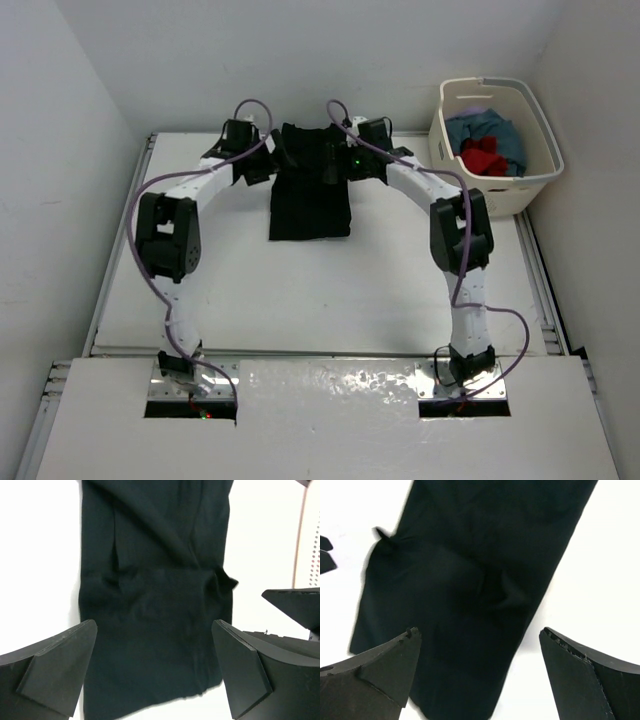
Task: Fold and stack the t-shirts
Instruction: Fold the folded rectangular tshirt in 1/3 of the way, then grab one side of the 2/3 rectangular tshirt with both arms, then fold the long partially folded tshirt into a neat square
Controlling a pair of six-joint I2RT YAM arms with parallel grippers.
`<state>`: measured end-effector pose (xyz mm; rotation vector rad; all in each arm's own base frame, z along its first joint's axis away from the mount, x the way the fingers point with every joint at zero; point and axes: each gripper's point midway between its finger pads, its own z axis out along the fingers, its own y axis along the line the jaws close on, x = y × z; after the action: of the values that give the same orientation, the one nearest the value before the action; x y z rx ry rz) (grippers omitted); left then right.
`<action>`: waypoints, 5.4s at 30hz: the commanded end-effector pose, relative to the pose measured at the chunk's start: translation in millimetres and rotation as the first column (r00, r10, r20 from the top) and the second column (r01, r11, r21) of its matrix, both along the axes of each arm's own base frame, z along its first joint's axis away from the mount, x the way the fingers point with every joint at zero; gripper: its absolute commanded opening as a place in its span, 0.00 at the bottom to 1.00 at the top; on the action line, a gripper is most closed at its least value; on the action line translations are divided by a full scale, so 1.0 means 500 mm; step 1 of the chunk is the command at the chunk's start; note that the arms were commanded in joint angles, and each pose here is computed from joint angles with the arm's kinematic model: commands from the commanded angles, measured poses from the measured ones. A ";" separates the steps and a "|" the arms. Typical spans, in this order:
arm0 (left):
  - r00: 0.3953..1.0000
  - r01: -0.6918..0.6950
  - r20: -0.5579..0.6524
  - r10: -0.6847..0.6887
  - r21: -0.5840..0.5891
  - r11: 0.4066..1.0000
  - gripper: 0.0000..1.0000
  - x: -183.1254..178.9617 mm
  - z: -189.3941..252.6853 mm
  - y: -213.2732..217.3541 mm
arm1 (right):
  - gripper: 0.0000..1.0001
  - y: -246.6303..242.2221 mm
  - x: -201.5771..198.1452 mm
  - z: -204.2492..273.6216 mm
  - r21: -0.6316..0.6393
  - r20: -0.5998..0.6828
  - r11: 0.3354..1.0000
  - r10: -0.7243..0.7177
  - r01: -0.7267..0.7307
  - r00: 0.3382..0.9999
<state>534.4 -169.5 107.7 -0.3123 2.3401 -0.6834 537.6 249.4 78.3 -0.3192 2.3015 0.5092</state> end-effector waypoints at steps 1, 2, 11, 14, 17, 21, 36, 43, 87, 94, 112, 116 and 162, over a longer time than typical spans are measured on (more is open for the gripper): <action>0.997 -0.019 0.080 0.018 0.008 1.000 1.00 -0.035 0.089 0.030 | 0.99 0.019 -0.029 0.129 0.094 0.096 0.995 0.034 -0.043 0.995; 0.998 -0.022 0.067 0.021 0.007 1.000 1.00 -0.048 0.083 0.032 | 0.99 0.021 -0.044 0.127 0.093 0.086 0.994 0.049 -0.057 0.995; 0.999 -0.010 -0.033 0.010 0.003 1.000 1.00 -0.210 0.010 0.051 | 0.99 0.109 -0.198 0.081 0.186 -0.004 0.945 0.273 -0.267 0.962; 0.998 -0.011 -0.058 0.011 0.007 1.000 1.00 -0.241 -0.008 0.056 | 0.99 0.134 -0.218 0.047 0.254 -0.027 0.929 0.285 -0.270 0.958; 0.996 -0.022 -0.089 0.023 0.019 1.000 1.00 -0.263 -0.029 0.064 | 0.99 0.126 -0.209 -0.019 0.250 -0.066 0.943 0.243 -0.220 0.968; 0.992 -0.006 -0.127 0.010 0.031 0.999 1.00 -0.273 -0.052 0.065 | 0.99 0.089 -0.198 -0.115 0.226 -0.175 0.968 0.151 -0.109 0.973; 0.984 0.060 -0.170 -0.058 0.007 0.998 1.00 -0.286 -0.087 0.036 | 0.99 0.043 -0.202 -0.069 0.227 -0.135 0.966 0.154 -0.121 0.979; 0.974 0.107 -0.204 -0.100 0.021 0.994 1.00 -0.315 -0.123 -0.001 | 0.99 0.017 -0.210 0.039 0.202 -0.014 0.970 0.139 -0.134 0.990; 0.963 0.133 -0.241 -0.120 0.038 0.990 0.00 -0.315 -0.219 -0.039 | 0.46 -0.118 -0.287 -0.195 0.241 -0.282 0.969 0.017 0.054 0.959; 0.967 0.134 -0.219 -0.130 0.007 0.991 0.00 -0.310 -0.207 -0.049 | 0.22 -0.099 -0.281 -0.195 0.288 -0.275 0.957 0.064 0.018 0.959; 0.950 0.238 -0.180 -0.253 -0.100 0.966 0.00 -0.578 -0.002 -0.079 | 0.00 -0.178 -0.612 -0.035 0.169 -0.452 0.983 0.137 -0.066 0.882; 0.955 0.237 -0.147 -0.257 -0.139 0.962 0.00 -0.605 0.076 -0.080 | 0.00 -0.189 -0.652 0.025 0.160 -0.468 0.985 0.140 -0.072 0.873; 0.986 0.067 0.147 -0.074 0.057 0.996 0.00 0.028 0.069 -0.070 | 0.00 -0.145 -0.003 0.070 0.204 -0.144 0.979 0.058 -0.028 0.988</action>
<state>515.9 -203.9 121.2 -0.1793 2.3272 -0.6372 494.6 177.2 96.6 -0.2330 2.4979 0.8466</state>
